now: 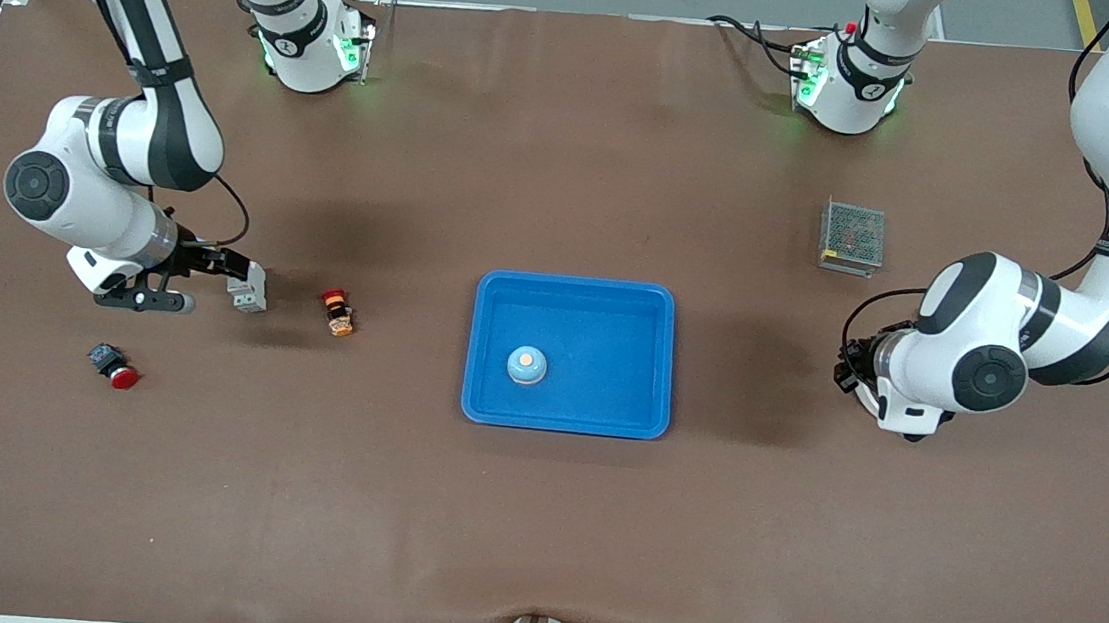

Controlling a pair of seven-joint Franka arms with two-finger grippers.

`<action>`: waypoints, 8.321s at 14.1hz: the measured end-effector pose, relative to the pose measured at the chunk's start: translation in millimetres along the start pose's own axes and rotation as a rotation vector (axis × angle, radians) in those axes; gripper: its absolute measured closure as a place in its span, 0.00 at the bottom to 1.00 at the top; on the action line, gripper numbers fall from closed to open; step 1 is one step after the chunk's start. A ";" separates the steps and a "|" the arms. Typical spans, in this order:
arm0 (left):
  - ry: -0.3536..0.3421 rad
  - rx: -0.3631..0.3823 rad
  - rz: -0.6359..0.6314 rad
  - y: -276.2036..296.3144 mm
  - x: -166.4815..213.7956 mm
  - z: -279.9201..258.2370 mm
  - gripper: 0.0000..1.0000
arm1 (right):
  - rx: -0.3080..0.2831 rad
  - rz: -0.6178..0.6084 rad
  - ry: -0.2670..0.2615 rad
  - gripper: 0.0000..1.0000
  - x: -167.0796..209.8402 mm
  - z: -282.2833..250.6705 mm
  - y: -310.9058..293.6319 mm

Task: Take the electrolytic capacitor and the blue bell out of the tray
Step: 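Carry the capacitor toward the white clip while the right gripper returns, then release the capacitor by the clip while the right gripper grasps the bell, then lift the bell with the right gripper while the left gripper withdraws, then lower the bell beside the first bell and open the right gripper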

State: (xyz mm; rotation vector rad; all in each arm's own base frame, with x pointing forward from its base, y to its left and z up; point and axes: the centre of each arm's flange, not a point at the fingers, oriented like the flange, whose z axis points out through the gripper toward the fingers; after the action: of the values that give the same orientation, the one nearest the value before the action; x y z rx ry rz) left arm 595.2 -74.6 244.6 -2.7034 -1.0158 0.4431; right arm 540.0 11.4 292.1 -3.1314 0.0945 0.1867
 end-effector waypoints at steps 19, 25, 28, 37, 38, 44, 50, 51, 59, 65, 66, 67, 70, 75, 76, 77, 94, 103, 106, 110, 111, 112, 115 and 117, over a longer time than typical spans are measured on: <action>0.054 0.187 0.199 -74.6 23.0 87.4 0.67 | 0.155 0.504 0.120 0.00 -4.9 -4.0 -330.0; 0.053 0.139 0.199 -78.8 30.7 93.7 0.67 | 0.179 0.584 0.111 0.00 1.3 21.7 -393.5; 0.048 0.118 0.198 -77.5 32.7 97.8 0.67 | 0.190 0.608 0.118 0.00 19.8 38.2 -407.7; 0.049 0.097 0.181 -79.4 39.9 96.4 0.02 | 0.171 0.635 0.149 0.00 30.4 78.9 -415.6; 0.052 0.092 0.178 -78.6 40.7 94.2 0.00 | 0.172 0.636 0.148 0.00 29.0 80.5 -418.8; 0.072 -0.035 0.149 -51.9 41.4 32.1 0.00 | 0.170 0.668 0.145 0.00 19.9 100.0 -437.9; 0.151 -0.126 0.136 -35.9 43.6 -67.3 0.00 | 0.180 0.677 0.156 0.00 20.9 102.2 -443.7; 0.162 -0.140 0.135 -34.6 43.3 -80.1 0.00 | 0.179 0.673 0.160 0.00 21.0 101.8 -444.0; 0.226 -0.166 0.238 -52.7 47.4 -175.2 0.00 | 0.167 0.668 0.185 0.36 20.2 101.3 -445.7; 0.315 -0.189 0.383 -70.5 55.0 -224.2 0.00 | 0.167 0.685 0.201 0.36 31.1 95.7 -436.9; 0.322 -0.193 0.389 -69.1 53.1 -228.8 0.00 | 0.160 0.691 0.200 0.36 35.0 93.1 -432.8; 0.328 -0.196 0.395 -66.5 50.2 -231.9 0.00 | 0.139 0.692 0.193 0.36 39.2 90.2 -427.7; 0.346 -0.206 0.421 -52.1 35.8 -243.2 0.00 | 0.055 0.665 0.155 0.36 50.4 70.5 -416.4; 0.365 -0.162 0.468 -10.8 11.2 -237.0 0.00 | 0.004 0.605 0.127 0.36 72.2 42.6 -389.8; 0.373 -0.142 0.473 -1.1 6.9 -233.8 0.00 | -0.009 0.588 0.118 0.36 74.3 41.4 -384.1; 0.380 -0.125 0.475 7.5 1.5 -232.1 0.00 | -0.015 0.567 0.115 0.36 77.1 37.4 -378.5; 0.366 -0.192 0.472 -88.1 -88.0 -315.2 0.00 | -0.074 0.004 -0.039 0.36 153.3 -75.8 -96.5; 0.386 -0.159 0.736 -182.1 -135.2 -307.4 0.00 | -0.038 -0.182 0.022 0.36 153.0 -26.5 51.3; 0.370 -0.212 0.744 -199.8 -131.9 -309.6 0.00 | -0.017 -0.193 0.087 0.36 134.7 -3.6 77.8; 0.368 -0.219 0.751 -195.8 -137.1 -310.5 0.00 | 0.063 -0.195 0.144 0.36 95.2 28.6 112.6; 0.369 -0.220 0.750 -195.5 -137.5 -310.9 0.00 | 0.082 -0.185 0.145 0.36 86.2 32.7 118.2; 0.369 -0.220 0.750 -195.4 -137.6 -310.9 0.00 | 0.092 -0.177 0.151 0.36 78.8 35.1 120.3; 0.367 -0.219 0.752 -194.1 -137.3 -310.2 0.00 | 0.081 -0.168 0.188 0.36 59.6 44.3 116.1; 0.364 -0.219 0.752 -192.1 -135.3 -309.8 0.00 | 0.073 -0.164 0.199 0.36 49.0 56.2 114.6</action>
State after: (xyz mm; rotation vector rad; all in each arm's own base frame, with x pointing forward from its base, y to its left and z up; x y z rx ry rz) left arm 492.0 -53.7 618.9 -3.1237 0.0773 -0.0694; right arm 575.0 -105.5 230.5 -3.0556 -0.1517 -0.1267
